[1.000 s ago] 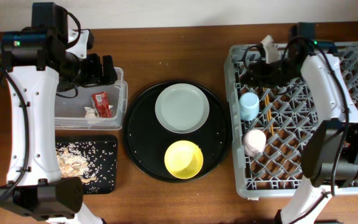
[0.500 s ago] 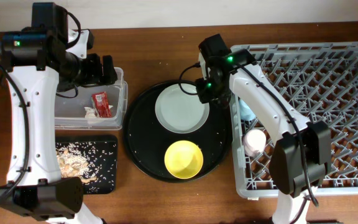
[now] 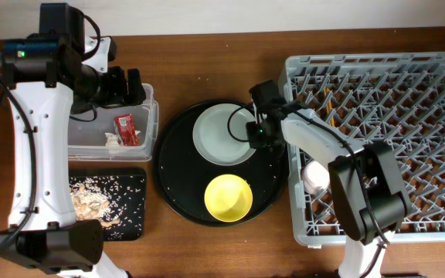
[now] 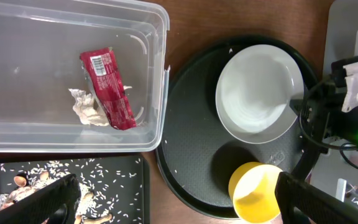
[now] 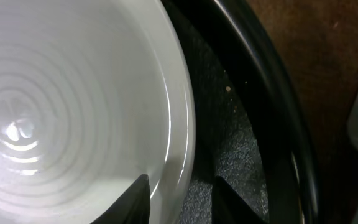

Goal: Sort waste into correct bins and load items into the dishwasher rack
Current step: 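Grasp the rim of the white plate with the right gripper, then lift the white plate and stand it upright at the back of the rack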

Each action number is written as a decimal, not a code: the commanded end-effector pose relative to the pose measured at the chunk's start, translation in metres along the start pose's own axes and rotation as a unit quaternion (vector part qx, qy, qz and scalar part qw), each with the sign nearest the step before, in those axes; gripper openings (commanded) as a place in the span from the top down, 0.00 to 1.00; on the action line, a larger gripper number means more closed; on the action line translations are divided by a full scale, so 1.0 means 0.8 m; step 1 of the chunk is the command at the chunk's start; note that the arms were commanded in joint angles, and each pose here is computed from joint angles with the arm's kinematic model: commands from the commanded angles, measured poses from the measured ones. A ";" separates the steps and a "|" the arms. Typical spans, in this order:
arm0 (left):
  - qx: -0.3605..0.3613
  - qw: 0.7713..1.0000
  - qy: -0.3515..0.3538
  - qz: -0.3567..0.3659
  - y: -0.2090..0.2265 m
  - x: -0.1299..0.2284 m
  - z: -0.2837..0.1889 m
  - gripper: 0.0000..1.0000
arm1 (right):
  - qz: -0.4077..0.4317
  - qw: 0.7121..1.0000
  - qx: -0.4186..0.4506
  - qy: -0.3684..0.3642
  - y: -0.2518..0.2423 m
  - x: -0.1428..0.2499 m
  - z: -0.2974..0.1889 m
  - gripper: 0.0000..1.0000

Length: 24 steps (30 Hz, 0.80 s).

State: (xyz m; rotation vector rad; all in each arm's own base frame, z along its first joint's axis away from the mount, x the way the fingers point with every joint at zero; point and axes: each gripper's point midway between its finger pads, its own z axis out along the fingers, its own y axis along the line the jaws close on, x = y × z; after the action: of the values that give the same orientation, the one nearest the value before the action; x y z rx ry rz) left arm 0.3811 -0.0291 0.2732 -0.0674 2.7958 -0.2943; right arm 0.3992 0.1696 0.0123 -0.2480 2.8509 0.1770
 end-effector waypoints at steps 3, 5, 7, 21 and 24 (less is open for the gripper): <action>-0.004 1.000 -0.001 0.001 0.003 -0.001 -0.001 0.01 | 0.006 1.000 -0.016 0.002 0.006 0.003 0.001 0.75; -0.004 1.000 -0.001 0.001 0.003 -0.001 -0.001 0.01 | 0.006 1.000 -0.031 0.005 0.012 0.004 0.000 0.77; -0.004 1.000 -0.001 0.002 0.003 -0.001 -0.001 0.01 | 0.017 0.999 -0.034 0.006 0.014 0.004 0.000 0.82; -0.004 1.000 -0.001 0.001 0.003 -0.001 -0.001 0.01 | -0.012 0.994 -0.044 -0.102 0.017 -0.084 -0.093 0.96; -0.004 1.000 -0.001 0.002 0.003 -0.001 -0.001 0.01 | -0.041 0.986 -0.006 -0.161 -0.001 -0.122 -0.187 0.96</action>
State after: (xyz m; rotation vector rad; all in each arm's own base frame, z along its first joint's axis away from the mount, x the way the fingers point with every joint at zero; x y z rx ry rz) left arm 0.3811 -0.0291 0.2732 -0.0674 2.7958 -0.2943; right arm 0.4289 0.1790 0.0816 -0.2691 2.7393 0.2708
